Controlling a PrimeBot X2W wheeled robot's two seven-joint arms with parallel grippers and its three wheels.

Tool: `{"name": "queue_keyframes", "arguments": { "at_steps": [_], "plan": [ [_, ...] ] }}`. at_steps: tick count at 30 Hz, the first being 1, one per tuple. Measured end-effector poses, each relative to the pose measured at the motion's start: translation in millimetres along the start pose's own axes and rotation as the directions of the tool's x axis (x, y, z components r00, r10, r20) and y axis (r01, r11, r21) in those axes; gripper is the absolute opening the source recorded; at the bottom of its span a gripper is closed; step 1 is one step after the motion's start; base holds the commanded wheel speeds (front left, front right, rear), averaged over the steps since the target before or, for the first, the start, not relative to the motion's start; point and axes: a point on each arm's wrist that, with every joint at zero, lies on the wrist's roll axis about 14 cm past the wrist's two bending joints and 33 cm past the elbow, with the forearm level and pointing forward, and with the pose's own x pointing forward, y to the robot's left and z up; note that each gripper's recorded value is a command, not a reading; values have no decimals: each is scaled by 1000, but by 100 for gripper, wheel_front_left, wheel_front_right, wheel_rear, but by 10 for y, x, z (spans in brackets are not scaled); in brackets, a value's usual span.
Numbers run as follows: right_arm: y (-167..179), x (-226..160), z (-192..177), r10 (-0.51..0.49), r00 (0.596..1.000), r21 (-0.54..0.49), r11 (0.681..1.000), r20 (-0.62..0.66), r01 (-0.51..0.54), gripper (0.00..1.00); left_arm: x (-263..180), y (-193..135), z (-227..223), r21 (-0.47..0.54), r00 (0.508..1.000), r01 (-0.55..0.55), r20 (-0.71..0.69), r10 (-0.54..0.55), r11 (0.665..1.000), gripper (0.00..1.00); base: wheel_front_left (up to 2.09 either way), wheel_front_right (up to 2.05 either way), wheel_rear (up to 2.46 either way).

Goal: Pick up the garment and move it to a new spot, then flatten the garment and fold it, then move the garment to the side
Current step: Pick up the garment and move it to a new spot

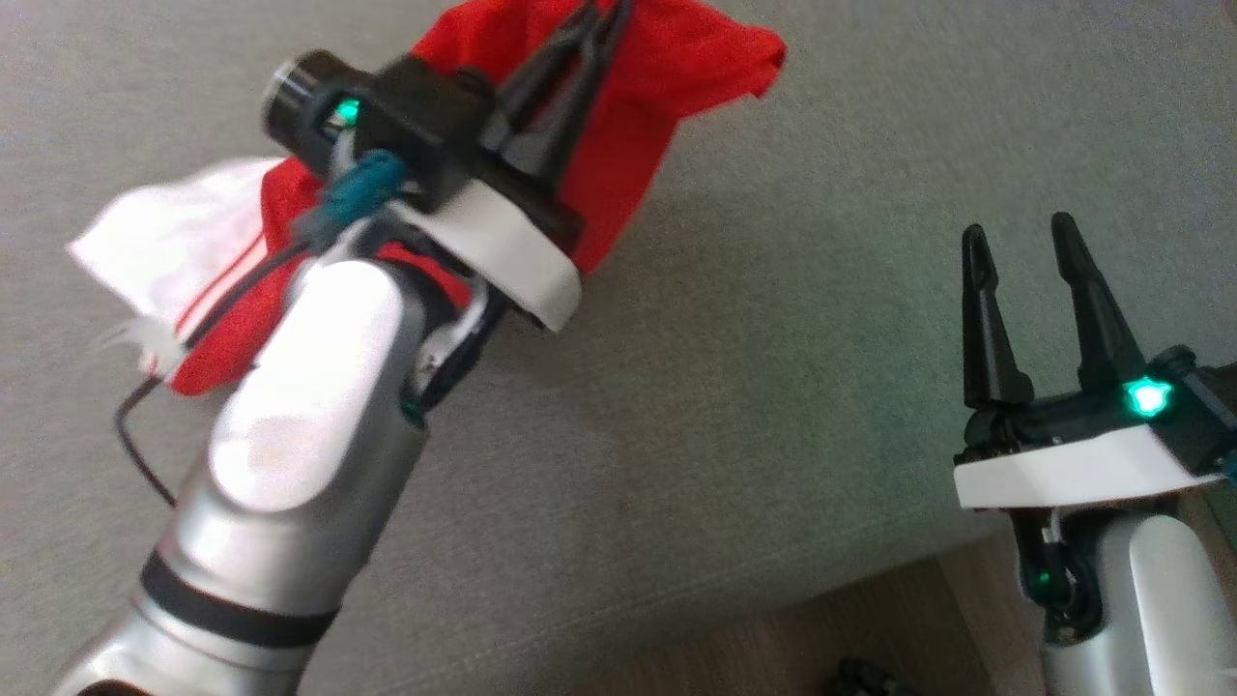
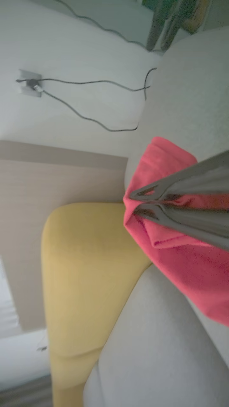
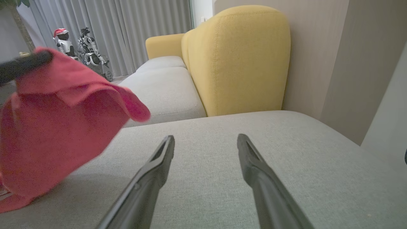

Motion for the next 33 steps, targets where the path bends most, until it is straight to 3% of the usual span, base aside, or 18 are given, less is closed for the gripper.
{"name": "queue_keyframes", "arguments": {
  "at_steps": [10, 11, 17, 24, 28, 33],
  "plan": [
    [-220, 32, -204, -69, 997, -9, 998, -38, 69, 100, -15, -477, -1463, -211, 936, 95, -315, -159, 973, 1, 0, 0, 0],
    [-248, 23, -254, -78, 996, -7, 997, -52, 78, 100, -60, -526, -1575, -235, 924, 93, -342, -171, 968, 100, 0, 0, 0],
    [-147, 51, -252, -46, 998, 13, 999, -46, 47, 100, -165, -488, -1429, -217, 942, 70, -306, -136, 974, 100, 0, 0, 0],
    [89, 147, -165, 29, 999, 11, 1000, -28, -29, 100, -470, 23, -1097, -128, 964, -133, -246, 99, 983, 100, 0, 0, 0],
    [274, 203, -115, 84, 996, 15, 996, -23, -84, 100, -824, 488, -905, -78, 934, -308, -217, 285, 948, 100, 0, 0, 0],
    [500, 254, -41, 149, 989, 17, 989, -11, -148, 100, -1393, 922, -715, -15, 859, -484, -200, 471, 875, 100, 0, 0, 0]
  ]
}}
